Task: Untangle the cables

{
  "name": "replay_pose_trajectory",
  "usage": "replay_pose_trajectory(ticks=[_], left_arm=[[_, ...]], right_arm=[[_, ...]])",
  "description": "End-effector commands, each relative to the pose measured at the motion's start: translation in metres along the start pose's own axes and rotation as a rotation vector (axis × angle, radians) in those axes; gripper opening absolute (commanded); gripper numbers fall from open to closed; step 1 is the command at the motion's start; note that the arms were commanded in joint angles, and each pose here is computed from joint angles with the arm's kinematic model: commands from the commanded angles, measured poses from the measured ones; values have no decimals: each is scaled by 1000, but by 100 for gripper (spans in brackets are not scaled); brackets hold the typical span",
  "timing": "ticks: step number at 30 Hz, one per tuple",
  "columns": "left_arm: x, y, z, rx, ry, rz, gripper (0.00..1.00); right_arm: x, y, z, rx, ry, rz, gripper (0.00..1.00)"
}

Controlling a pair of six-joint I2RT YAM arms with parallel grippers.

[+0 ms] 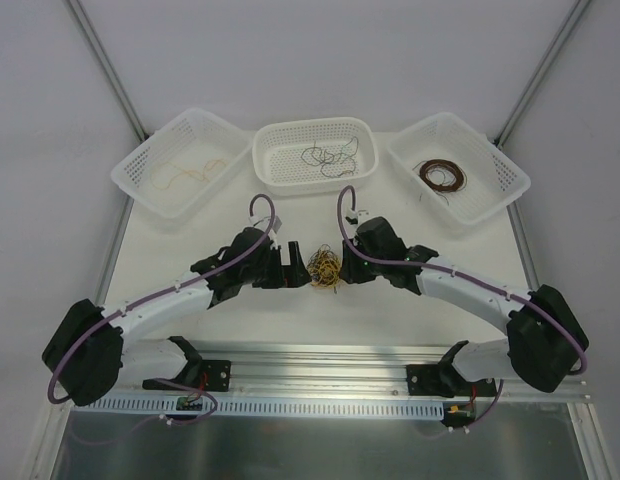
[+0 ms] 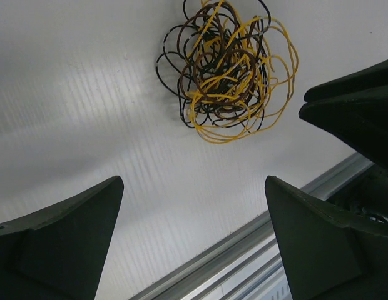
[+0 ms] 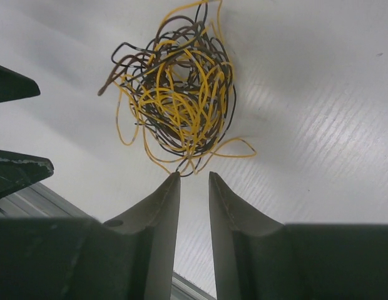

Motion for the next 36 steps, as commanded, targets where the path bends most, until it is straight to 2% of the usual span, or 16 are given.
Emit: replay_pose_trajectory(ticks=[1, 11, 22, 27, 35, 36], left_arm=[[-10, 21, -26, 3, -68, -97, 98], [-35, 22, -34, -3, -52, -54, 98], [-60, 16, -35, -7, -14, 3, 97], [-70, 16, -33, -3, 19, 3, 96], [-93, 16, -30, 31, 83, 10, 94], [-96, 18, -27, 35, 117, -22, 93]], right_arm=[[-11, -1, 1, 2, 12, -33, 28], [-30, -7, -1, 2, 37, -62, 21], [-33, -5, 0, 29, 63, -88, 21], [-29, -5, 1, 31, 68, -85, 2], [6, 2, 3, 78, 75, -114, 1], [10, 3, 3, 83, 76, -117, 1]])
Point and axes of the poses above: each gripper's point midway between its finger pads, its own x axis back along the fingers, its own z axis along the line the jaws close on, y = z × x, the point moved 10 cm from there along x, back along the fingers, and after that the axes turned 9 degrees about x, right-handed, at the moved point
